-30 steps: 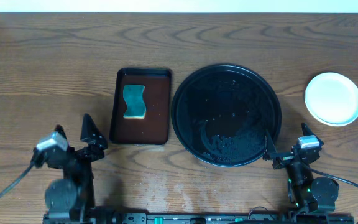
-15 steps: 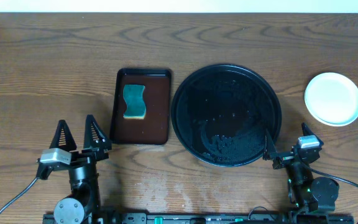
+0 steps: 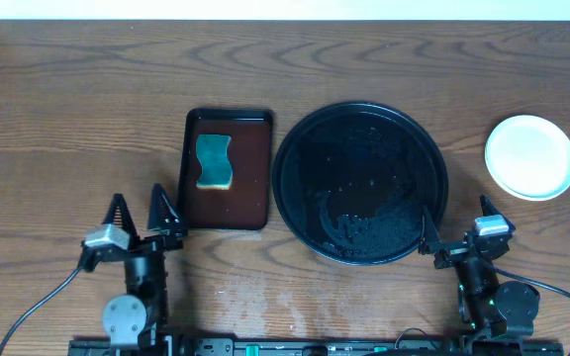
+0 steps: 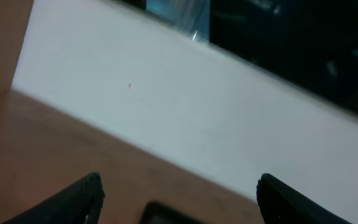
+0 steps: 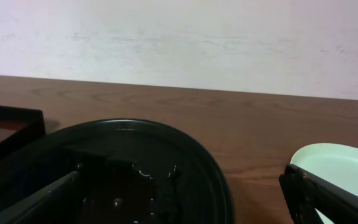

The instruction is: Clean dirty plates on tray and stack at the side

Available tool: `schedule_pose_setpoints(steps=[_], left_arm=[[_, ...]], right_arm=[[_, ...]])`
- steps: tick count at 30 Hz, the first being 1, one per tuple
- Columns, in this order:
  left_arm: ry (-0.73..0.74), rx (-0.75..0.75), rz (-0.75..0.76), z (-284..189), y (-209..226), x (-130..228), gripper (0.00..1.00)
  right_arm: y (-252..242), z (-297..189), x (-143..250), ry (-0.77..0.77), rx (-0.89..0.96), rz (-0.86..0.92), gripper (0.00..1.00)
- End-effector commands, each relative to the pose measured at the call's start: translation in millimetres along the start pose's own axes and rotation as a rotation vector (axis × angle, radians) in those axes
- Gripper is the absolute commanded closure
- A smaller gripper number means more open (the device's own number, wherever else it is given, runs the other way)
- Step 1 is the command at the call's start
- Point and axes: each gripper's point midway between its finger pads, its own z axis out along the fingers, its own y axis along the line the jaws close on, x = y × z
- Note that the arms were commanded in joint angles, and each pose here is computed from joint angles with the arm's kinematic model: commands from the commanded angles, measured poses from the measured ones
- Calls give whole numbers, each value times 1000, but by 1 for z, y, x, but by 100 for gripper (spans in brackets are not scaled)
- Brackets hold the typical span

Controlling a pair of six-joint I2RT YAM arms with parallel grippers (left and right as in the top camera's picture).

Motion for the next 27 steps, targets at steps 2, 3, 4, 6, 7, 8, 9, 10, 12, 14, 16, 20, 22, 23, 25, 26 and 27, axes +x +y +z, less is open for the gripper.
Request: schedule_pose_setpoints(steps=[2,3,4,6,7,8,9,10,12,14,16,20,22,23,25,26,27], left_arm=[[76,-24,0,-1,8,21,20],[105,-38,3,-2,12,28,20],[129,-49,10,-3,15,34,20],[193,-76,43,-6,22,49,20],[233,-92,61,-8,27,58,20],[267,-106,80,-10,31,66,20],[301,-117,99,-13,34,73,20],[305,-111,134,-13,34,74,20],[305,-110,145,-13,34,74,20],[304,-110,144,-13,34,74,20],[304,-110,144,-13,34,74,20],[306,-110,144,-13,34,74,20],[306,-111,144,-13,34,74,20],[306,-111,145,-13,34,74,20],[306,-111,144,-13,34,74,20],[306,-111,144,-13,34,74,20],[306,-111,144,-13,34,74,20]], right_arm=[[2,0,0,-1,-6,-1,1],[2,0,0,-1,-6,-1,1],[2,0,0,-1,-6,-1,1],[2,0,0,-1,-6,-1,1],[2,0,0,-1,-6,-1,1],[2,0,0,-1,-6,-1,1],[2,0,0,-1,-6,-1,1],[2,0,0,-1,-6,-1,1],[2,0,0,-1,-6,-1,1],[2,0,0,-1,-6,-1,1],[2,0,0,-1,-6,-1,1],[2,0,0,-1,-6,-1,1],[2,0,0,-1,-6,-1,1],[2,0,0,-1,-6,-1,1],[2,0,0,-1,-6,-1,1],[2,0,0,-1,-6,-1,1],[2,0,0,-1,-6,-1,1]])
